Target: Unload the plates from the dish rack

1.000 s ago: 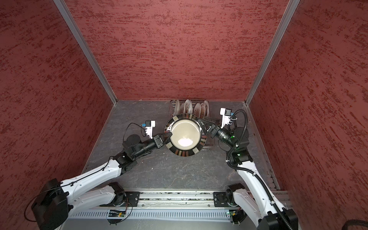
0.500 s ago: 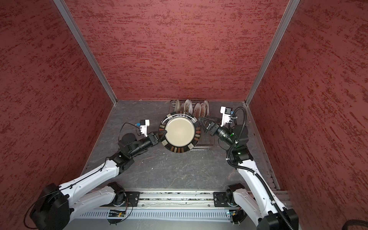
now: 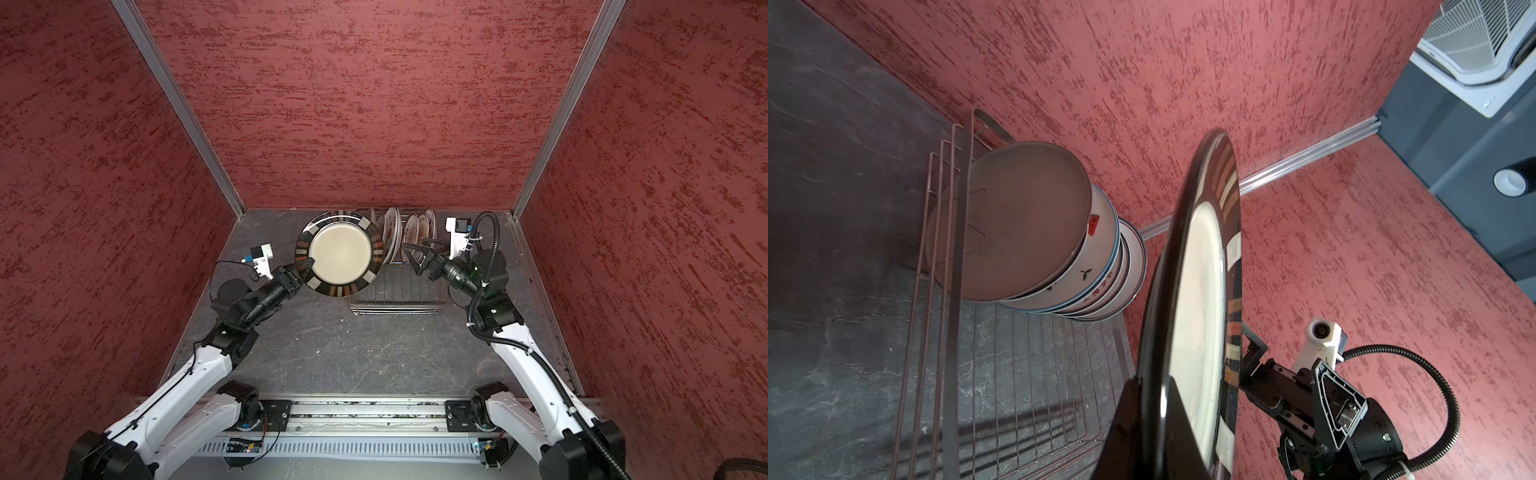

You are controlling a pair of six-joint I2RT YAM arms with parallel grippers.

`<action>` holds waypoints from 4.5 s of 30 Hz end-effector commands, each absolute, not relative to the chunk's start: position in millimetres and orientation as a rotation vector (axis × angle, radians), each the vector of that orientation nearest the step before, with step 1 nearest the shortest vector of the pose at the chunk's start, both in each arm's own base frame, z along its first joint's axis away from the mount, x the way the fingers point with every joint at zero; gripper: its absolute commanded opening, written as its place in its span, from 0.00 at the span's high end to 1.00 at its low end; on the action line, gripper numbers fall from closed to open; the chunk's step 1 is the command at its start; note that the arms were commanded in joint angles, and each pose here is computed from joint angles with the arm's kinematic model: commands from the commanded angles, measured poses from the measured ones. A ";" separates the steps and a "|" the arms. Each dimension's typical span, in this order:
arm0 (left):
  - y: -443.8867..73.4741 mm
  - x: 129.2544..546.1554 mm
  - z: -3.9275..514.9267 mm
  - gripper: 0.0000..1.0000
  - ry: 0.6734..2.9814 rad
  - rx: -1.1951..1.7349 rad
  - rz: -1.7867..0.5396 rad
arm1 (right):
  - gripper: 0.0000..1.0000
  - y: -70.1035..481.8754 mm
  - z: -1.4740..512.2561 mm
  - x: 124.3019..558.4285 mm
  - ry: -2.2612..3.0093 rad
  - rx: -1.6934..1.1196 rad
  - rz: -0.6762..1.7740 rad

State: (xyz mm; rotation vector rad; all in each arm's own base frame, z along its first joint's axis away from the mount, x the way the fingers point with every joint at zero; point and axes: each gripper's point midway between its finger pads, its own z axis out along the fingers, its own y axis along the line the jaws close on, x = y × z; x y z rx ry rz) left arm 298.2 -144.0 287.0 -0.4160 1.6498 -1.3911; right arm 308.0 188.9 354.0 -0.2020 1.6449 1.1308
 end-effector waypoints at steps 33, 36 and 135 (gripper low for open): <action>-4.7 339.1 262.4 1.00 1.451 -0.853 -1.184 | 0.01 323.7 327.1 362.6 1.737 -0.444 0.947; 1.7 349.1 249.9 1.00 1.457 -0.893 -1.208 | 0.01 337.0 320.0 366.7 1.757 -0.461 0.933; 80.8 394.2 75.1 0.43 1.782 -1.321 -0.542 | 0.01 422.5 245.0 394.9 1.938 -0.537 0.913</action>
